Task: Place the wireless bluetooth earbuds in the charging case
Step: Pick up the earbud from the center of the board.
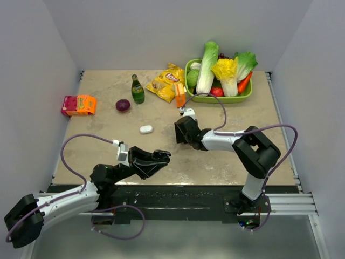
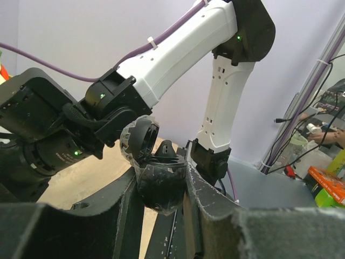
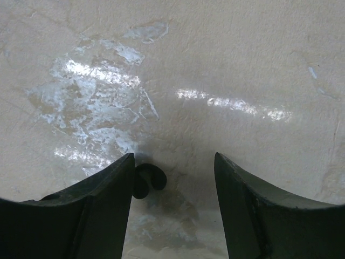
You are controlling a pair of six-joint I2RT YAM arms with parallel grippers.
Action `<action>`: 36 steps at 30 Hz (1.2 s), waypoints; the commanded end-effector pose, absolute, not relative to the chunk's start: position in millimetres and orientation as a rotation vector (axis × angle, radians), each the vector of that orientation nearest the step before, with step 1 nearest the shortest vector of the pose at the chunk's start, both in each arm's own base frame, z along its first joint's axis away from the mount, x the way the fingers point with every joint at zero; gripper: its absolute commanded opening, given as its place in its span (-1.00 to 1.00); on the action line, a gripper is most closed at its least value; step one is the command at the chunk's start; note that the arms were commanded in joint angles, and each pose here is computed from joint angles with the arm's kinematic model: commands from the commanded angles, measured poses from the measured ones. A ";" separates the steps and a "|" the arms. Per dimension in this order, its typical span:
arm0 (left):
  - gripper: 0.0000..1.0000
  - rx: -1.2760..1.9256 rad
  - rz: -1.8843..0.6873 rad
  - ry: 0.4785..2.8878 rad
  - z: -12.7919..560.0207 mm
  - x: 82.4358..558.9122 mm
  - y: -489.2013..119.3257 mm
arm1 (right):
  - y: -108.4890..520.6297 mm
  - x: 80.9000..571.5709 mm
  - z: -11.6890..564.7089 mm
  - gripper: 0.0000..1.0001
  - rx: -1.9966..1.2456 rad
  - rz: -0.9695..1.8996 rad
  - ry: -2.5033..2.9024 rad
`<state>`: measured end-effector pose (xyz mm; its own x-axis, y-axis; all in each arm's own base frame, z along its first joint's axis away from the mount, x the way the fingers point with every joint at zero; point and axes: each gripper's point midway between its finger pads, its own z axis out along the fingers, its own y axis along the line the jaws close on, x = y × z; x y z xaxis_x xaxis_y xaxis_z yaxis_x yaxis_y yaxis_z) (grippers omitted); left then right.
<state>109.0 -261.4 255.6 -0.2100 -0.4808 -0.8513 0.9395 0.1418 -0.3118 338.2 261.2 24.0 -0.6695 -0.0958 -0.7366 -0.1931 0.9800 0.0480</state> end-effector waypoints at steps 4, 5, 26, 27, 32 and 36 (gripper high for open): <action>-1.00 0.584 -1.416 1.186 211.9 100.4 -254.3 | 230.4 319.3 27.1 0.25 -0.241 0.031 2.332; -1.00 0.583 -1.417 1.188 211.2 100.3 -254.2 | 231.2 319.9 37.5 0.25 -0.231 0.057 2.310; -1.00 0.583 -1.426 1.173 212.7 97.0 -251.7 | 236.8 282.4 55.9 -0.31 -0.165 0.307 2.261; -1.00 0.581 -1.423 1.180 211.0 97.7 -251.5 | 235.1 280.2 55.5 -0.31 -0.163 0.308 2.264; -1.00 0.576 -1.423 1.172 212.1 97.8 -251.1 | 230.1 273.8 50.4 -0.42 -0.169 0.296 2.287; -1.00 0.584 -1.434 1.174 210.3 96.0 -252.0 | 231.2 271.0 41.3 -0.69 -0.180 0.295 2.310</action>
